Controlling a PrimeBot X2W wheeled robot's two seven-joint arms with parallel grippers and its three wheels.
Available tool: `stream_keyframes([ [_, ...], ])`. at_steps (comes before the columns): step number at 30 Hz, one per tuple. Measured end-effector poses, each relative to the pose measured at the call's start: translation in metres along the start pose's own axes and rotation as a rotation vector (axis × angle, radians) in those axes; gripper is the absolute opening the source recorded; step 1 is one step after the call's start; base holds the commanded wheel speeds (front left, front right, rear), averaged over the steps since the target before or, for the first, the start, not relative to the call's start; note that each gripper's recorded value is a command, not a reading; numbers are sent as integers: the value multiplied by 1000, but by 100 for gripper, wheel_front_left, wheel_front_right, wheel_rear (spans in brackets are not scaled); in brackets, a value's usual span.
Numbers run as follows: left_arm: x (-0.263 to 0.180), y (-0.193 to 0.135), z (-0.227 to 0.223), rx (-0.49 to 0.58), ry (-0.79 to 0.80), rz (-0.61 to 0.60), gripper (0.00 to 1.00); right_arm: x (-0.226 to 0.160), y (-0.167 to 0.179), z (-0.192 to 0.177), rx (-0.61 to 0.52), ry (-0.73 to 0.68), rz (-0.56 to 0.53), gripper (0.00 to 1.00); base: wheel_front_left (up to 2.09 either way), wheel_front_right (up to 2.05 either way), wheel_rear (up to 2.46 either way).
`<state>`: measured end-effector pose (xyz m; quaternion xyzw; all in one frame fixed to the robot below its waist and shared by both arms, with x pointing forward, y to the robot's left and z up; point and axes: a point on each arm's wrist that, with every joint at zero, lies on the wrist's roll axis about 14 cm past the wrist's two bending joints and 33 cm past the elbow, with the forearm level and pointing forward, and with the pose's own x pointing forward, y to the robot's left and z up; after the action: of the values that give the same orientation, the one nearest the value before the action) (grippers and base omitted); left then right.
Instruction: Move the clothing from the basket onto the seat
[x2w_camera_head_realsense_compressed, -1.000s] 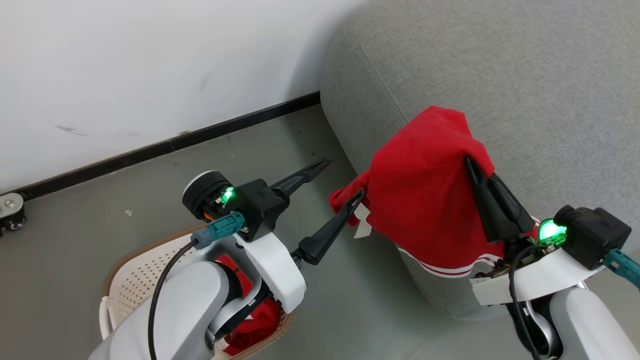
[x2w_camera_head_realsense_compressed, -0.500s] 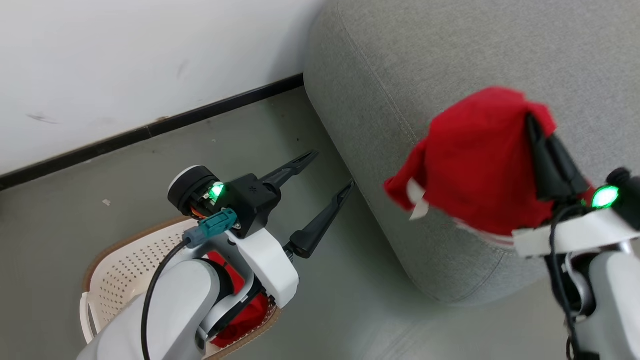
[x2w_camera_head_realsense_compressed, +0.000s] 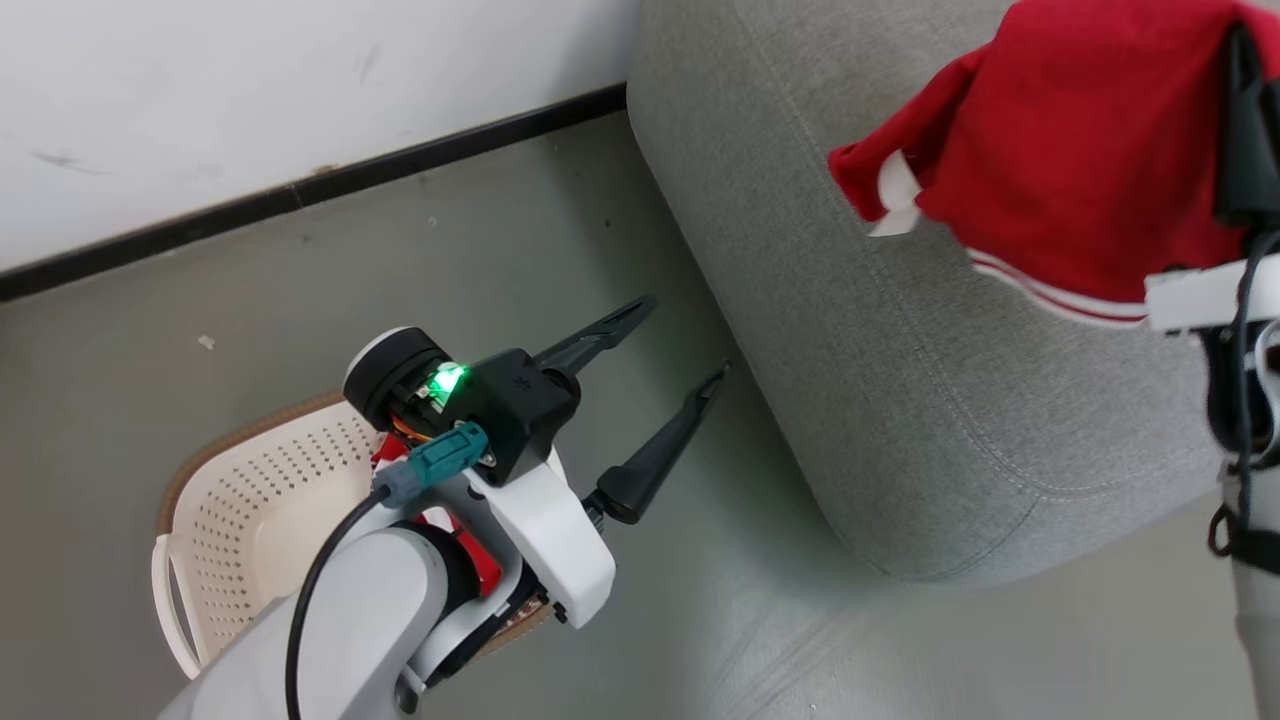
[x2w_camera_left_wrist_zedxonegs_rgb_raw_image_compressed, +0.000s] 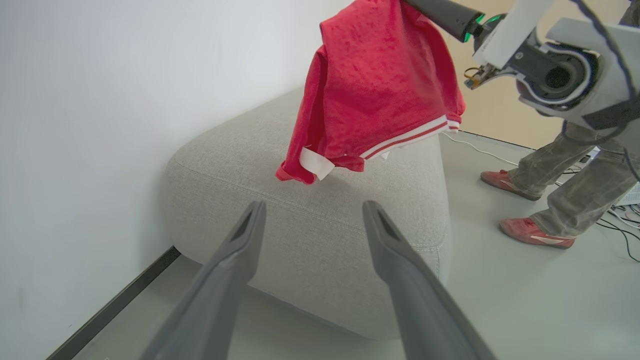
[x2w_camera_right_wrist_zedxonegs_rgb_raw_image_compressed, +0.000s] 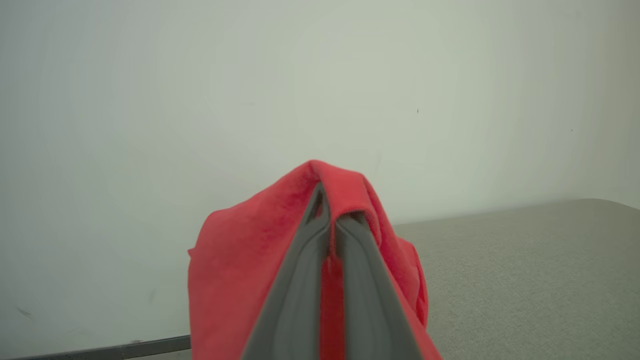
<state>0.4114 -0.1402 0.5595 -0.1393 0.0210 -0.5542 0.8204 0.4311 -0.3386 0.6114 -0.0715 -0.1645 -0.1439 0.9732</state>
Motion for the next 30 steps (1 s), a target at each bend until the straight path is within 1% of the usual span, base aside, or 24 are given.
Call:
stream_keyframes([
  [4, -1, 0, 0, -22, -8, -6, 100, 19, -4, -8, -18, 16, -3, 0, 0, 0, 0],
  [10, -6, 11, -6, -43, 3, 7, 100, 54, -4, -9, -57, 17, 13, 0, 0, 0, 0],
  [14, -10, 22, -13, -37, 25, 25, 100, 78, -2, -7, -97, 12, 31, 0, 0, 0, 0],
  [16, -11, 27, -14, -34, 26, 32, 100, 90, 0, -6, -135, 12, 47, 0, 0, 0, 0],
  [17, -11, 27, -14, -34, 26, 32, 100, 90, 0, -6, -135, 12, 47, 0, 0, 0, 0],
  [23, -16, 43, -22, -33, 50, 54, 100, 127, 4, 12, -207, -57, 68, 0, 0, 0, 0],
  [25, -19, 52, -26, -25, 62, 75, 100, 136, 2, 6, -245, -34, 73, 0, 0, 0, 0],
  [26, -22, 59, -31, -23, 73, 90, 100, 142, 0, -4, -267, -6, 74, 0, 0, 0, 0],
  [30, -29, 76, -38, -30, 84, 130, 100, 152, 5, -29, -283, 56, 85, 0, 0, 0, 0],
])
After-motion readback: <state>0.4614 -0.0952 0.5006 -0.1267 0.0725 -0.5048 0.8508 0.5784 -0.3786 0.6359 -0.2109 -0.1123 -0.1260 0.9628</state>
